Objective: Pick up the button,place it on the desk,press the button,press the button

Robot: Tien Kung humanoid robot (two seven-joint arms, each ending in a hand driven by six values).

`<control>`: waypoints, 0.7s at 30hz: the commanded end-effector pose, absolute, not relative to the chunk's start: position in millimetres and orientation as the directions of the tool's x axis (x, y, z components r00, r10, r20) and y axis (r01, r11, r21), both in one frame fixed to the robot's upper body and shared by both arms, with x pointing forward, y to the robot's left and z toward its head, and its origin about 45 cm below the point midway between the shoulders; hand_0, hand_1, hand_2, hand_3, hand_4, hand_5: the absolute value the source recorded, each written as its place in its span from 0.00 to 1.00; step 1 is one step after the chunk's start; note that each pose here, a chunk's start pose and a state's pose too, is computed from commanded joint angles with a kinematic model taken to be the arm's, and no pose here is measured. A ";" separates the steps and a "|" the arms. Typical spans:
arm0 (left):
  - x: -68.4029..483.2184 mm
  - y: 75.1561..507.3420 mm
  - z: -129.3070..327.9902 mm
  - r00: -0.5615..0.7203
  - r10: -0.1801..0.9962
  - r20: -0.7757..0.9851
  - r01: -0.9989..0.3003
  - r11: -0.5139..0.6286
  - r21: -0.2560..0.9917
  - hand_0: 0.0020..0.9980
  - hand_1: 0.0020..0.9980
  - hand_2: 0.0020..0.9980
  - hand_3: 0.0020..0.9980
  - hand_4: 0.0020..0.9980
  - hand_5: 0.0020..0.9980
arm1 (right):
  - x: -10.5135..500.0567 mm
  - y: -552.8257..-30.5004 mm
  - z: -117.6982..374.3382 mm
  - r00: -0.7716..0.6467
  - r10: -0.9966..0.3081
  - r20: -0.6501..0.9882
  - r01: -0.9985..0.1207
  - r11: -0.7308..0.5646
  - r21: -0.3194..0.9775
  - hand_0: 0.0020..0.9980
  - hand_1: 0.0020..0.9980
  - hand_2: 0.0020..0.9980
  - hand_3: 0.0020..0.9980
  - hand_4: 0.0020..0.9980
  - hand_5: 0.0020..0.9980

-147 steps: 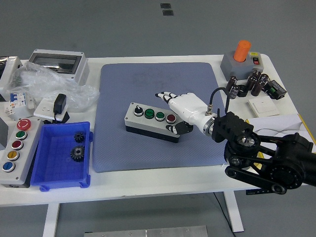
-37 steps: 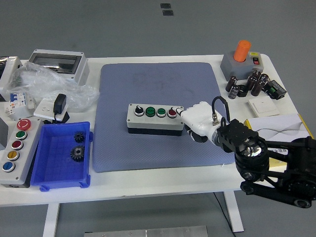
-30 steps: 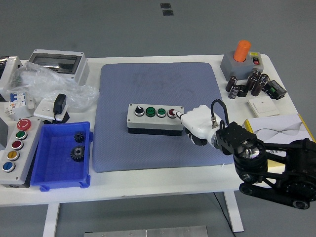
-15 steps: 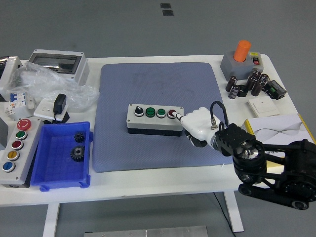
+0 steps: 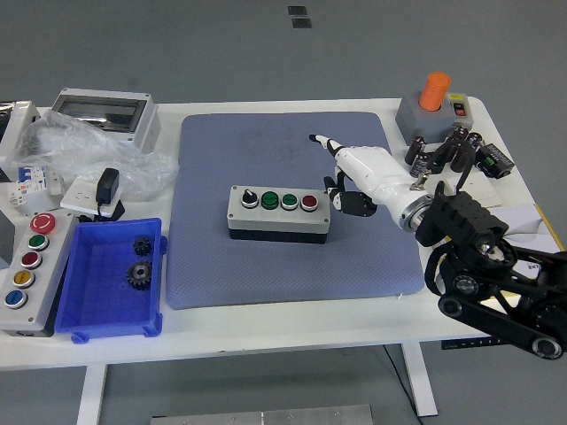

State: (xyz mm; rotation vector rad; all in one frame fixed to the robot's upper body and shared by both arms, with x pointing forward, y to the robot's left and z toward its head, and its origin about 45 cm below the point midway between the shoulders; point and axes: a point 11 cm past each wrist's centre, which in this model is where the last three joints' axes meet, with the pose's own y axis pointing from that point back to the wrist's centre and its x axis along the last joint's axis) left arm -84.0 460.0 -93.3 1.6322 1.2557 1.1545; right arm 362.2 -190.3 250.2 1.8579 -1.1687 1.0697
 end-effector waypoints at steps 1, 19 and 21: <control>-83.9 459.7 -93.5 0.108 0.973 0.204 0.285 -0.226 0.931 0.67 0.68 0.64 0.64 0.75 0.38 | 364.4 -193.5 249.2 0.250 -0.413 0.876 -0.931 -0.350 0.101 0.34 0.50 0.31 0.90 0.53 0.14; -76.5 469.3 -90.3 0.118 0.961 0.251 0.288 -0.275 0.917 0.67 0.68 0.65 0.65 0.75 0.38 | 380.1 -283.8 261.6 0.081 -0.951 0.298 -0.966 -0.148 -0.212 0.84 0.79 0.82 0.84 1.00 0.97; -74.6 471.6 -89.5 0.124 0.957 0.263 0.289 -0.289 0.913 0.67 0.68 0.65 0.65 0.75 0.38 | 378.9 -292.8 263.6 0.060 -0.971 0.233 -0.964 -0.117 -0.238 0.84 0.79 0.82 0.84 1.00 0.97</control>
